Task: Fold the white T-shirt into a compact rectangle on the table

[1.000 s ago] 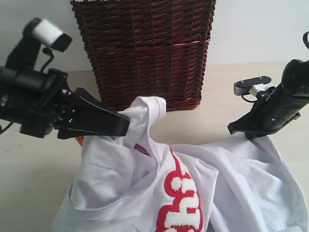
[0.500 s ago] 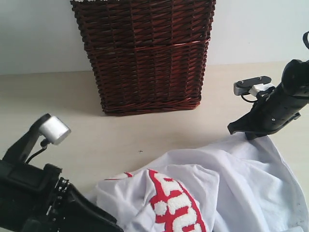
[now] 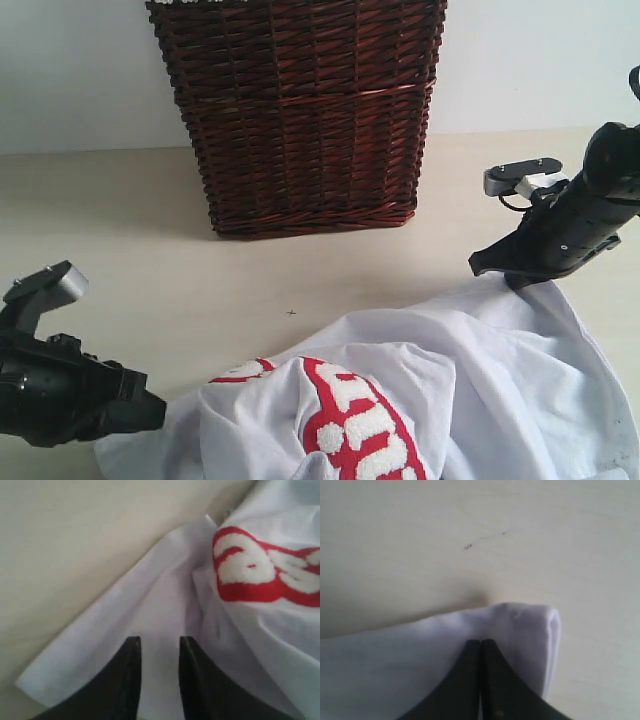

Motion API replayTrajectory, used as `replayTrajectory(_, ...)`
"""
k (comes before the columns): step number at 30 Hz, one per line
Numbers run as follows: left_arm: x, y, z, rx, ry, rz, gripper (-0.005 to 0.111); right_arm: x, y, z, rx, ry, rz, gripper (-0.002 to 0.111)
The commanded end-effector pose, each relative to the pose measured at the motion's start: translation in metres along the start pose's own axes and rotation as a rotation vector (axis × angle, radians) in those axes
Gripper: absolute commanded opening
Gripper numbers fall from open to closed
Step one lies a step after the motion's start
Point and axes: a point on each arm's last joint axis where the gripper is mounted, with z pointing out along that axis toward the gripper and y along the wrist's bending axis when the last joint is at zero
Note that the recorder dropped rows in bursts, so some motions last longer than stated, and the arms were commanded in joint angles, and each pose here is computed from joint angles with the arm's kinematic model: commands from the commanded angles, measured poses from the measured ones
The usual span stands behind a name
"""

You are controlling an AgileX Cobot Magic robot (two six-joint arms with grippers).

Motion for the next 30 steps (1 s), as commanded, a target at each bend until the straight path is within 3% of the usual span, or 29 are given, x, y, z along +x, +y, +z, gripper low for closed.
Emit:
replayTrajectory(1,0.009,0.004,0.014,0.053,0.099,0.032,0.033,0.018,0.004,0.016,-0.039,0.130,0.015,0.000)
replayTrajectory(3,0.009,0.022,0.022,-0.091,0.092,0.011,0.042,0.018,0.004,0.016,-0.040,0.130,0.016,0.000)
replayTrajectory(9,0.009,0.030,0.030,-0.128,0.117,-0.003,0.043,0.018,0.004,0.016,-0.042,0.127,0.020,0.000)
replayTrajectory(12,0.004,0.030,0.031,-0.127,0.106,0.016,0.031,0.018,0.004,0.016,-0.043,0.129,0.021,0.000)
replayTrajectory(15,-0.002,0.029,0.031,-0.129,0.091,0.100,0.000,0.018,0.004,0.016,-0.043,0.131,0.021,0.000)
replayTrajectory(25,-0.063,0.035,0.022,-0.327,-0.137,0.123,0.000,0.018,0.004,0.016,-0.043,0.134,0.000,0.000)
replayTrajectory(30,-0.091,0.039,0.017,-0.347,-0.206,0.154,0.000,0.018,0.004,0.016,-0.043,0.133,-0.002,0.000)
